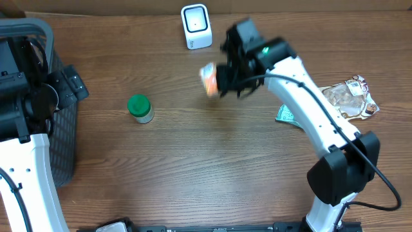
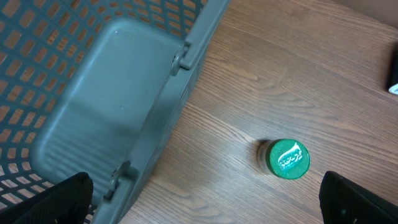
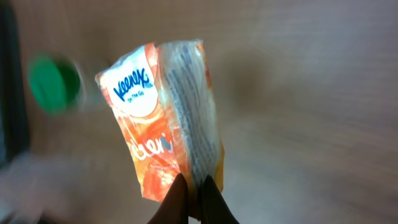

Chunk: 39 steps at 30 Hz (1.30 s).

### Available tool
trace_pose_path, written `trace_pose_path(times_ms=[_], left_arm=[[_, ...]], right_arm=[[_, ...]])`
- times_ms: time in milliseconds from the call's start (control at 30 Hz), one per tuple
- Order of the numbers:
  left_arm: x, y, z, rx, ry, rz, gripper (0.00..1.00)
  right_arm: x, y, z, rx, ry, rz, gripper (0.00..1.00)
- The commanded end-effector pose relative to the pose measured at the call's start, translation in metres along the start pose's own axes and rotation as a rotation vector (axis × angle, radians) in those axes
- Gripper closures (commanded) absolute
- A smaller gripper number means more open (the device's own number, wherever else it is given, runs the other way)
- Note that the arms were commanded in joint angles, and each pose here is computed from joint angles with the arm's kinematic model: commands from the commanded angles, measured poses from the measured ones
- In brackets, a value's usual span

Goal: Scan the item barcode
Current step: 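Hold the orange tissue pack in front of the scanner window, then carry the orange tissue pack right and release it by the pile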

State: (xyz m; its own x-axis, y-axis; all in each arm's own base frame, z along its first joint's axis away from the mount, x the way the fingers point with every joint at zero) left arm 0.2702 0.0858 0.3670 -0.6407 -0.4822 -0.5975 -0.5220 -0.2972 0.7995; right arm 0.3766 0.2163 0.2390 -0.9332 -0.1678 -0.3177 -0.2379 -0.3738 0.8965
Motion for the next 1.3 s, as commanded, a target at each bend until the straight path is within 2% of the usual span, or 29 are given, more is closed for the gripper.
trace_pose_path(times_ms=[0,167,367,533,700,900,1267], left_arm=[[-0.002,0.004,0.001,0.006,0.017,-0.015,0.00],[-0.002,0.004,0.001,0.006,0.017,-0.015,0.00],[-0.002,0.004,0.001,0.006,0.017,-0.015,0.00],[-0.002,0.004,0.001,0.006,0.017,-0.015,0.01],[-0.002,0.004,0.001,0.006,0.017,-0.015,0.00],[-0.002,0.004,0.001,0.006,0.017,-0.015,0.01],[-0.002,0.004,0.001,0.006,0.017,-0.015,0.01]], right_arm=[[-0.048,0.049,-0.008,0.256,0.031,-0.256,0.96],[-0.094,0.064,-0.005,0.455,0.130,-0.485,0.96],[-0.146,0.028,0.004,0.590,0.252,-0.696,0.96],[-0.178,-0.024,0.004,0.652,0.398,-0.785,0.96],[-0.186,-0.087,-0.007,0.758,0.601,-0.739,0.96],[-0.180,-0.137,-0.029,0.880,0.676,-0.650,0.96],[-0.176,-0.153,-0.034,0.888,0.679,-0.627,0.96]])
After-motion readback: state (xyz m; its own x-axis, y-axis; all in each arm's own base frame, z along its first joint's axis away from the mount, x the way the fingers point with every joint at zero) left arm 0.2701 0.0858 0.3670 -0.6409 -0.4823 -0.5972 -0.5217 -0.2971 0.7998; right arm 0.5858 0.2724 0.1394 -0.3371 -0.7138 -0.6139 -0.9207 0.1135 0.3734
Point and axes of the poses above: each gripper's point midway between its finger pads, its own y axis back along the fingers, its own z axis along the line the jaws close on, x = y × z, the point moved 6 cm from there along y, back along the fingers, and after that the axes turned 5 degrees about y, right-handed, at the moved point
